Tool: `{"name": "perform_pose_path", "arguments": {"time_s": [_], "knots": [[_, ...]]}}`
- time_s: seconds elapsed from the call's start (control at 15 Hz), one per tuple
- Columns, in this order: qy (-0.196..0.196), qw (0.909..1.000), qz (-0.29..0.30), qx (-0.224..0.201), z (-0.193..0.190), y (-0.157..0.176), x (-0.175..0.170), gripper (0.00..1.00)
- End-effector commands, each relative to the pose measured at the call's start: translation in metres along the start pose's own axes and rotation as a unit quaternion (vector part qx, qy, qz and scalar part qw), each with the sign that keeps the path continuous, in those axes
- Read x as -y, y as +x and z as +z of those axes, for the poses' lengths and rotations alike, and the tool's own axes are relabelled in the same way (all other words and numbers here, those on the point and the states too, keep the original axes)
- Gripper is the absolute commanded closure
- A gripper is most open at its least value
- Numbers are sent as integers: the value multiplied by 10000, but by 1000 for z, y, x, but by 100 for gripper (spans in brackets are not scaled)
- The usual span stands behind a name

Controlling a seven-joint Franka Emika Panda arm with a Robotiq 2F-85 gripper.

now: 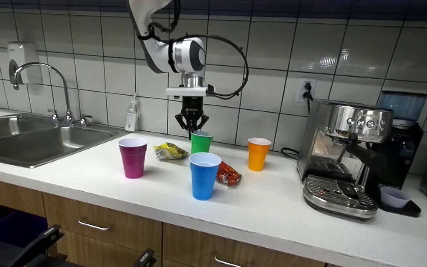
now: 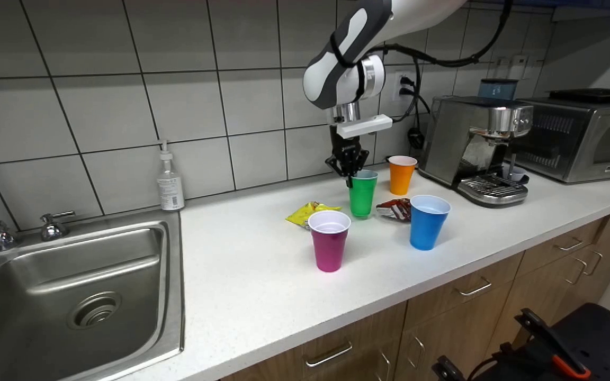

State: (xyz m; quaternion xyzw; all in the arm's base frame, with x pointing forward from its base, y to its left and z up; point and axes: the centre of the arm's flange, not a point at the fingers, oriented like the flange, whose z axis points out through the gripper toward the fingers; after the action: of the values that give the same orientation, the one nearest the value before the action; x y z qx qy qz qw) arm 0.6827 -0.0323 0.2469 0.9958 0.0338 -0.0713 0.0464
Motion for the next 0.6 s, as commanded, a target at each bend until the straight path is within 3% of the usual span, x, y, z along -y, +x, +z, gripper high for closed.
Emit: {"name": "perform_pose_path", "arguments": {"time_s": [0.0,0.53], "knots": [[86,9998,-141,-53,-7,-34,9,99],[118,9993,-360,-42,-11,-65,26,99]]}}
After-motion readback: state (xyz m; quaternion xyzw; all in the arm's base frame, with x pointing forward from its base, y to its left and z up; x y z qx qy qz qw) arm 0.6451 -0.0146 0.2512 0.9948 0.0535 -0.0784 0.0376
